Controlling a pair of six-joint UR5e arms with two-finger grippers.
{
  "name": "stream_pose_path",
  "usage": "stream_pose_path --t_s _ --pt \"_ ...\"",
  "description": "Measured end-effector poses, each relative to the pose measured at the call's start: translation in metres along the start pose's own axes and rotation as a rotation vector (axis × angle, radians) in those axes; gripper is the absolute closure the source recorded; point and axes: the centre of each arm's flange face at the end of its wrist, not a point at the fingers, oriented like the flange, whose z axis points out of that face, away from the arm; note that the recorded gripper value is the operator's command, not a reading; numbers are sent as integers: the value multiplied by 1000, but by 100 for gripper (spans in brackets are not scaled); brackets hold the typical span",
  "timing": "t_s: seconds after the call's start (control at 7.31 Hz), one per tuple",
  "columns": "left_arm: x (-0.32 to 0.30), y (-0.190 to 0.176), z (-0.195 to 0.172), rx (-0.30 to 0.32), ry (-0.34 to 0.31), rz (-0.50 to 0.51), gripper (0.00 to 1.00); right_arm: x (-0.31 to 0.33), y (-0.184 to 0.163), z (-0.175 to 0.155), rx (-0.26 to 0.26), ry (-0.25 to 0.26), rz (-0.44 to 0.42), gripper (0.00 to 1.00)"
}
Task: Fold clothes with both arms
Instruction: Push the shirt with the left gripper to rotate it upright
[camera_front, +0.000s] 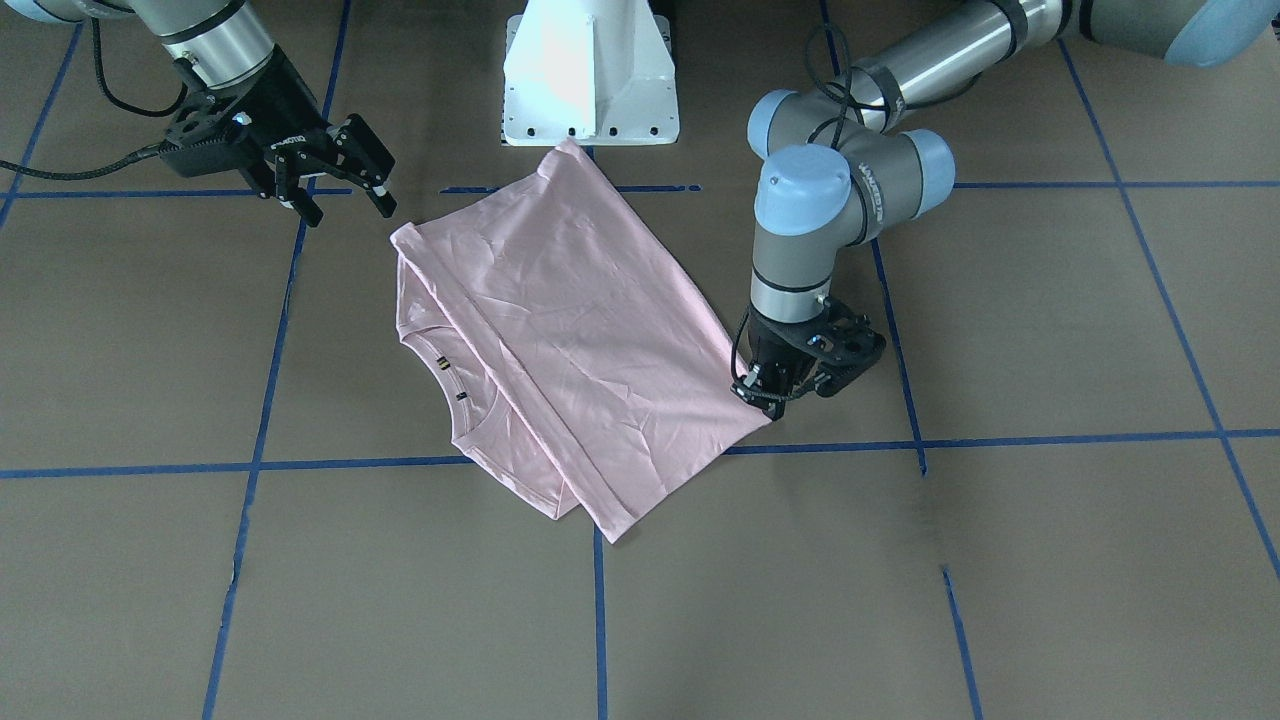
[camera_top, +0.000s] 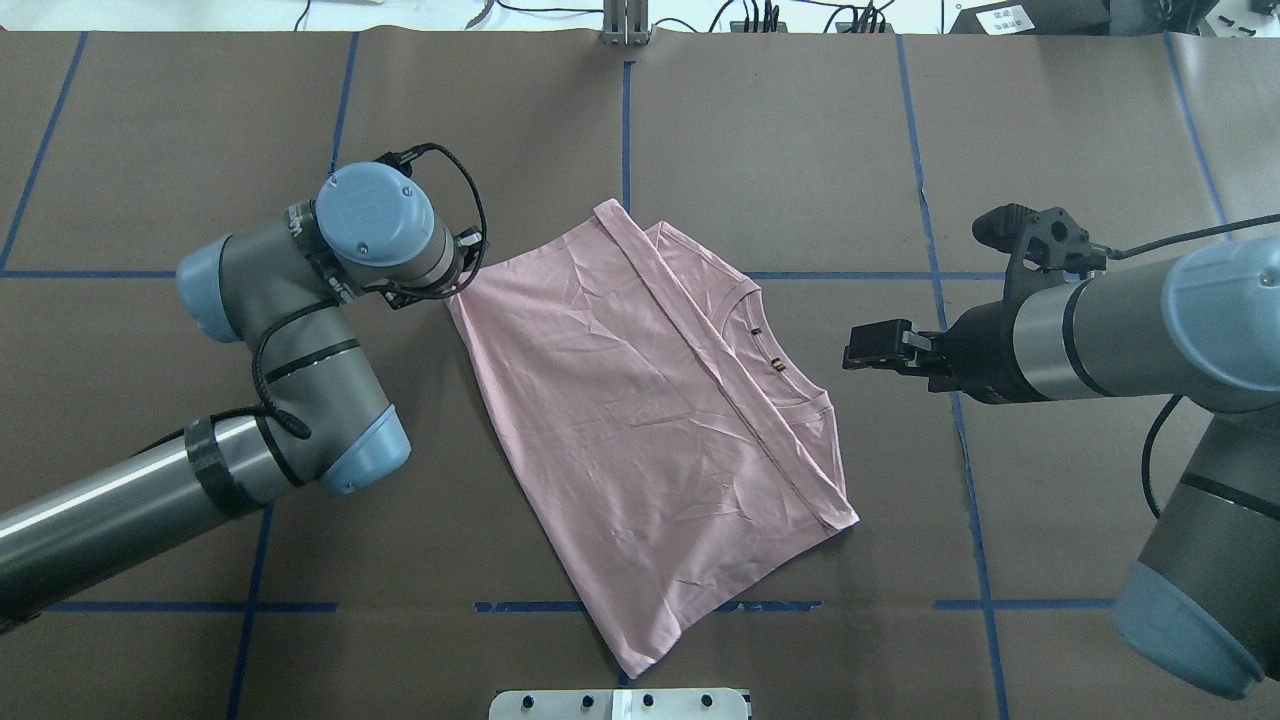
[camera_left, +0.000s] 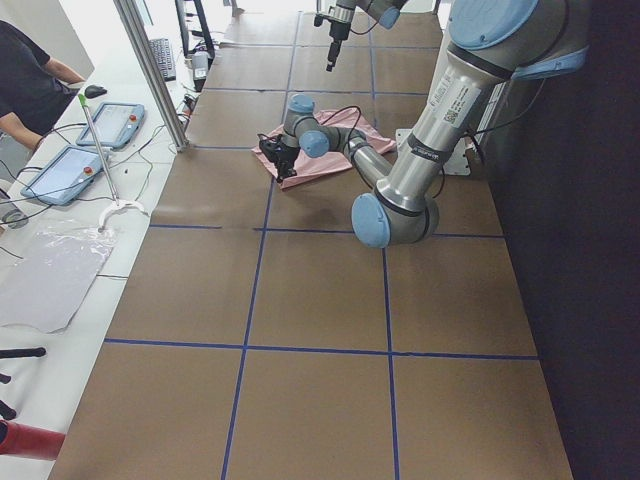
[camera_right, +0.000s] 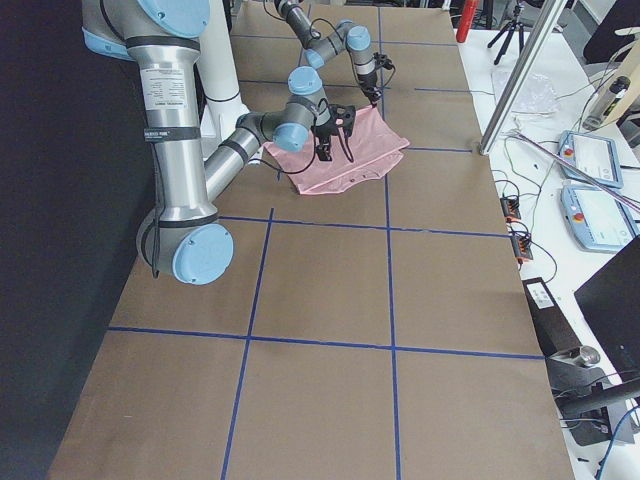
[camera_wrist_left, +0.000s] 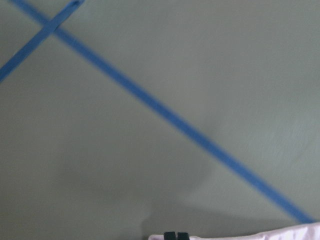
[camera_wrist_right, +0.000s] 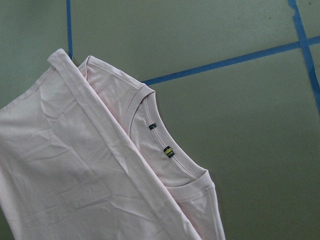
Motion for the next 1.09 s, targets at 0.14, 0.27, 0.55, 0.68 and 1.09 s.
stream_pose_path --t_s 0.14,0.27,0.55,0.68,1.09 --pt "20 -33 5 30 22 17 100 -1 0 0 0 -3 -1 0" --pt "42 -55 8 54 59 38 100 -2 -1 -1 2 -4 -1 0" --pt "81 -74 12 108 174 77 100 -1 -3 -2 7 -4 2 0" --pt "92 -77 13 135 231 93 100 -1 -5 -3 13 -4 4 0" --pt "110 -83 23 180 324 115 0 0 -10 -5 29 -3 8 0"
